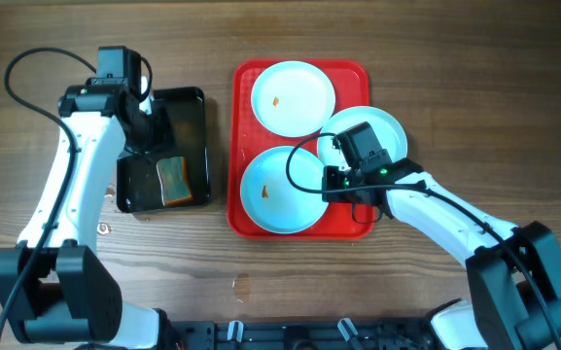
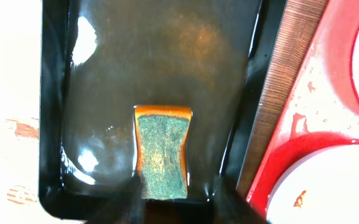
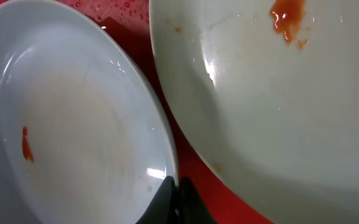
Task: Clean dirty plates on tray and stack at the side
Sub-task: 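Reach left gripper into black tray and grasp the green-orange sponge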
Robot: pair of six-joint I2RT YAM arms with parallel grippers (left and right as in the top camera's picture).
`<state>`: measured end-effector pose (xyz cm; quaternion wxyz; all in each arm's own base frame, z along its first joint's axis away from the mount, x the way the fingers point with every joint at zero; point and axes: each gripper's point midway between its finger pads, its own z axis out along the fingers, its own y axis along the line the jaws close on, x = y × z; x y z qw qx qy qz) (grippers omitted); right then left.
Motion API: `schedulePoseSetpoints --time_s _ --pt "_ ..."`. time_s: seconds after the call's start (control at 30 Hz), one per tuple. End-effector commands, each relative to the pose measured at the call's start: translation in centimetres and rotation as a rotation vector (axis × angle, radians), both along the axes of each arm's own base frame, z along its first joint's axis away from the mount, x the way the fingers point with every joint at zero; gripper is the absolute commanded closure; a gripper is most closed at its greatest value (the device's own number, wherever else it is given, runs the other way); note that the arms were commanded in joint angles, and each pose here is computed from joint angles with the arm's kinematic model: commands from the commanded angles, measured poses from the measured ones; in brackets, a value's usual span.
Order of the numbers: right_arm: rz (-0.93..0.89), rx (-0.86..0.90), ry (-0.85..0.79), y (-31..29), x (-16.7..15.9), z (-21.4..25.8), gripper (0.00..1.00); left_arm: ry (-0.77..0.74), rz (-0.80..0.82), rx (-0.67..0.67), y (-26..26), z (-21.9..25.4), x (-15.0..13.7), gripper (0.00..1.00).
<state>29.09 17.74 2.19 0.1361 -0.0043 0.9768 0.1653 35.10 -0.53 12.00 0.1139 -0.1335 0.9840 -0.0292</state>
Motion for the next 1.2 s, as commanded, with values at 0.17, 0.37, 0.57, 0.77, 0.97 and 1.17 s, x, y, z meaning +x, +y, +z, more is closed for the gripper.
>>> schedulePoseSetpoints --time_s 0.17,0.37,0.57,0.77,0.97,1.17 --pt "-0.015 -0.014 0.002 -0.2 0.0 -0.4 0.96 0.111 0.052 0.007 0.5 -10.3 -4.0 0.5" --pt "-0.016 -0.013 0.002 -0.2 0.1 -0.3 0.95 0.103 0.039 -0.038 -0.3 -11.7 -4.7 0.96" --pt "-0.016 -0.014 0.002 -0.2 0.0 -0.4 0.96 0.04 0.031 -0.035 -0.3 -7.5 -2.9 0.96" --pt "-0.016 -0.014 0.002 -0.2 0.0 -0.4 0.96 -0.08 0.011 -0.03 -0.2 -3.3 -1.1 0.96" --pt "-0.016 -0.014 0.002 -0.2 0.1 -0.3 0.96 -0.025 0.016 0.009 0.4 -7.2 -1.9 0.96" --pt "-0.016 -0.014 0.003 -0.2 0.0 -0.4 0.96 0.043 0.017 -0.032 -0.3 -11.9 -3.5 0.96"
